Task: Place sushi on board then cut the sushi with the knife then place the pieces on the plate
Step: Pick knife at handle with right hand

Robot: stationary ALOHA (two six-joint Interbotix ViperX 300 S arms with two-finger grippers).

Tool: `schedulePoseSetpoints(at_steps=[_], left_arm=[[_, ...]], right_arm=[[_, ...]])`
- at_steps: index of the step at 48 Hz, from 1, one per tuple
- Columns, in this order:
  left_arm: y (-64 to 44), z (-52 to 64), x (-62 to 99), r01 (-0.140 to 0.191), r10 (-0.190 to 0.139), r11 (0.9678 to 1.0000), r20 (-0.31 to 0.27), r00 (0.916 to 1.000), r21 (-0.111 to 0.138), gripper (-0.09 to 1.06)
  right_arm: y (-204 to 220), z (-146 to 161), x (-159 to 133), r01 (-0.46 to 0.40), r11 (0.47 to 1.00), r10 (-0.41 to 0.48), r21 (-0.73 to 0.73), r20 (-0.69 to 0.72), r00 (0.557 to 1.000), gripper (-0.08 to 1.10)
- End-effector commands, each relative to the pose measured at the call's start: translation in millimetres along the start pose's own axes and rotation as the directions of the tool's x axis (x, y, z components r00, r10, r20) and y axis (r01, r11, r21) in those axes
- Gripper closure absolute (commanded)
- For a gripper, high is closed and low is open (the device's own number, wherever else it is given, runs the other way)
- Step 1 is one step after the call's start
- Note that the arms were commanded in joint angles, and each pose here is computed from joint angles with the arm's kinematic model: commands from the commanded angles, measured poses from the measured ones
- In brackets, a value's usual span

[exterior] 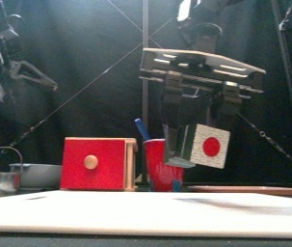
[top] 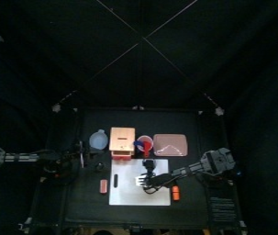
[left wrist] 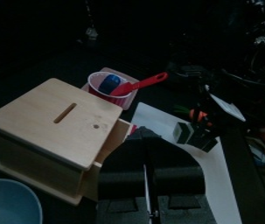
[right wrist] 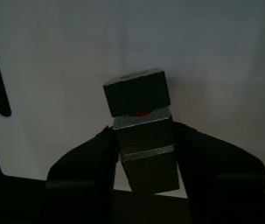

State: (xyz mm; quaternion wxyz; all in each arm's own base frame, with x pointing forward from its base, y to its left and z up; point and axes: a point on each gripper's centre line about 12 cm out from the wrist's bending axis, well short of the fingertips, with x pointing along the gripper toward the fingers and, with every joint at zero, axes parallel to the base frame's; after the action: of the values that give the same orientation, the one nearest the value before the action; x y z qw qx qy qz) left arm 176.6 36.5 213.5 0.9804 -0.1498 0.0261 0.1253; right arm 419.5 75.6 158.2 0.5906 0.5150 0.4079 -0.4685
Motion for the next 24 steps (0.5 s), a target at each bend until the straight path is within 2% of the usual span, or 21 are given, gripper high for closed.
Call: schedulePoseSetpoints(at_steps=[1, 7, 13, 19, 24], left_arm=[[-1.5, 6.1, 1.3, 0.005, -0.005, 1.0000, 0.033, 0.9994, 0.004, 0.97], [-1.0, 4.6, 0.7, 0.004, -0.004, 1.0000, 0.030, 0.9995, 0.004, 0.97], [-0.1, -0.5, -0.6, 0.005, -0.005, 1.0000, 0.020, 0.9998, 0.004, 0.97], [-2.3, -4.9, -1.9, 0.022, -0.022, 0.9998, 0.010, 0.9997, 0.005, 0.97], [-4.8, -5.5, -2.0, 0.035, -0.035, 0.9993, 0.007, 0.9993, 0.008, 0.97]], right_arm=[[16, 4, -11, -0.036, 0.999, 0.036, 0.013, 0.001, 0.999, 0.36], [19, 2, -5, -0.025, 1.000, 0.025, 0.016, 0.003, 1.000, 0.31], [17, 4, 1, -0.006, 1.000, 0.006, 0.029, 0.007, 1.000, 0.22], [13, 7, 5, 0.013, 0.999, -0.014, 0.040, 0.021, 1.000, 0.14], [18, 6, 3, 0.000, 0.999, 0.000, 0.045, 0.014, 1.000, 0.13]])
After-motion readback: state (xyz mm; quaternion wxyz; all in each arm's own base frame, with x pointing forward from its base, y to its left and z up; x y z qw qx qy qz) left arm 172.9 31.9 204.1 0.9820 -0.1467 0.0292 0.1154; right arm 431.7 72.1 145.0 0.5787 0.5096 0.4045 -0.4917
